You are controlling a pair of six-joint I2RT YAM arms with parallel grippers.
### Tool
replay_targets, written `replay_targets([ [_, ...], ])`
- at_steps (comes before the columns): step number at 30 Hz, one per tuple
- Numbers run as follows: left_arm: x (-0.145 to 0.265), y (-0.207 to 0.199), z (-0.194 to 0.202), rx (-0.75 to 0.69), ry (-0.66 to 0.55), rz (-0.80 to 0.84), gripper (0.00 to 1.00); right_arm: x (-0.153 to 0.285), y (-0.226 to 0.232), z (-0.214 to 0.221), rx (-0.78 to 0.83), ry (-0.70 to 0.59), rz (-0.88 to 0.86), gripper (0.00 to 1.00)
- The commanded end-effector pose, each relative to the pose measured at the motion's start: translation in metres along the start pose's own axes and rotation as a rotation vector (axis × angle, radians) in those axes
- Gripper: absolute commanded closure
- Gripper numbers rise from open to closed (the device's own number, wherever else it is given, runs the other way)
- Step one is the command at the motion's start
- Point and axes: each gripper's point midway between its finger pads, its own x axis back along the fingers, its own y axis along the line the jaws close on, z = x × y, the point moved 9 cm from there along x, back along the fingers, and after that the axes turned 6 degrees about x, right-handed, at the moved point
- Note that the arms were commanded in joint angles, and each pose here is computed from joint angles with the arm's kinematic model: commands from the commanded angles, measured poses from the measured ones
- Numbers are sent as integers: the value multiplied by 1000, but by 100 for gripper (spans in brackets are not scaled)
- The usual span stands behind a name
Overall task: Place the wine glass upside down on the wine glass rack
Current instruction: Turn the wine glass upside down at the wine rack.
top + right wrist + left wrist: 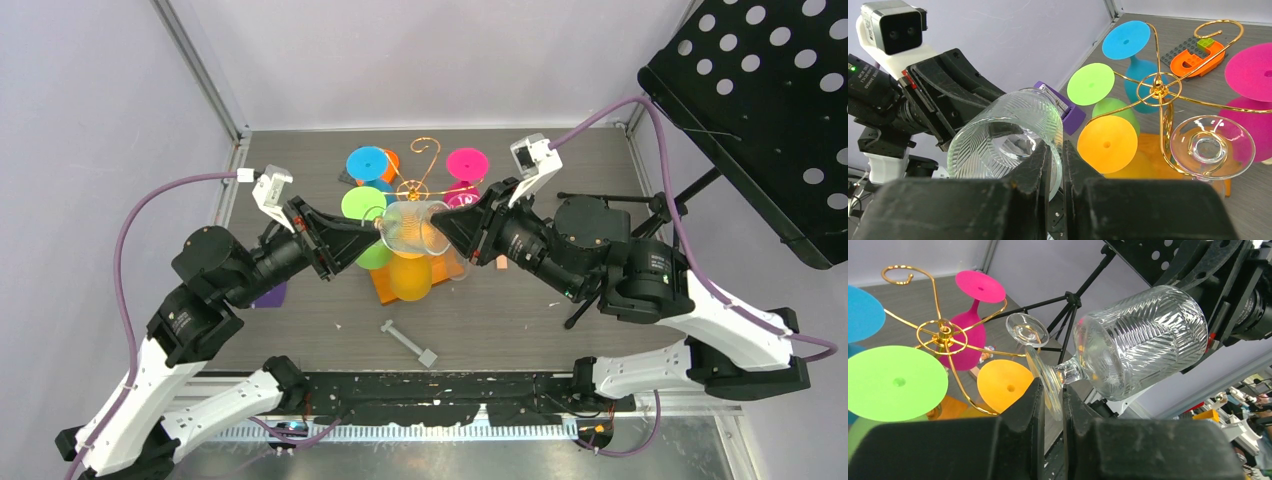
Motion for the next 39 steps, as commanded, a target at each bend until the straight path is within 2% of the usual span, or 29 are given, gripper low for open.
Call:
replay_targets([
  [1,0,-3,-10,-20,-59,8,94,8,17,-26,-89,-117,-90,94],
  [2,1,-4,-10,-20,-61,8,100,8,18,-25,-88,-115,-92,95],
  [8,6,-4,-13,-34,-92,7,100,11,15,-21,-91,-113,-94,92],
  [10,9,-5,-15,-50,-108,7,100,16,10,-22,-98,-125,-81,85],
  [13,13,-7,-19,-69,-131,6,100,29,0,-25,-115,-161,-75,69],
  [16,15,-8,-22,-86,-143,7,100,39,-7,-27,-123,-180,-68,60],
  [18,15,-8,-23,-93,-145,5,100,46,-12,-27,-130,-189,-70,57],
  [22,13,-9,-23,-127,-133,20,100,55,-16,-26,-141,-184,-93,54],
  [29,19,-18,-46,-314,-178,9,100,67,-4,-27,-229,-125,-223,46],
  [34,22,-28,-66,-403,-241,-21,100,50,10,-12,-267,-45,-263,42],
  [39,16,-31,-73,-527,-243,-66,100,45,14,-8,-289,-42,-278,42],
])
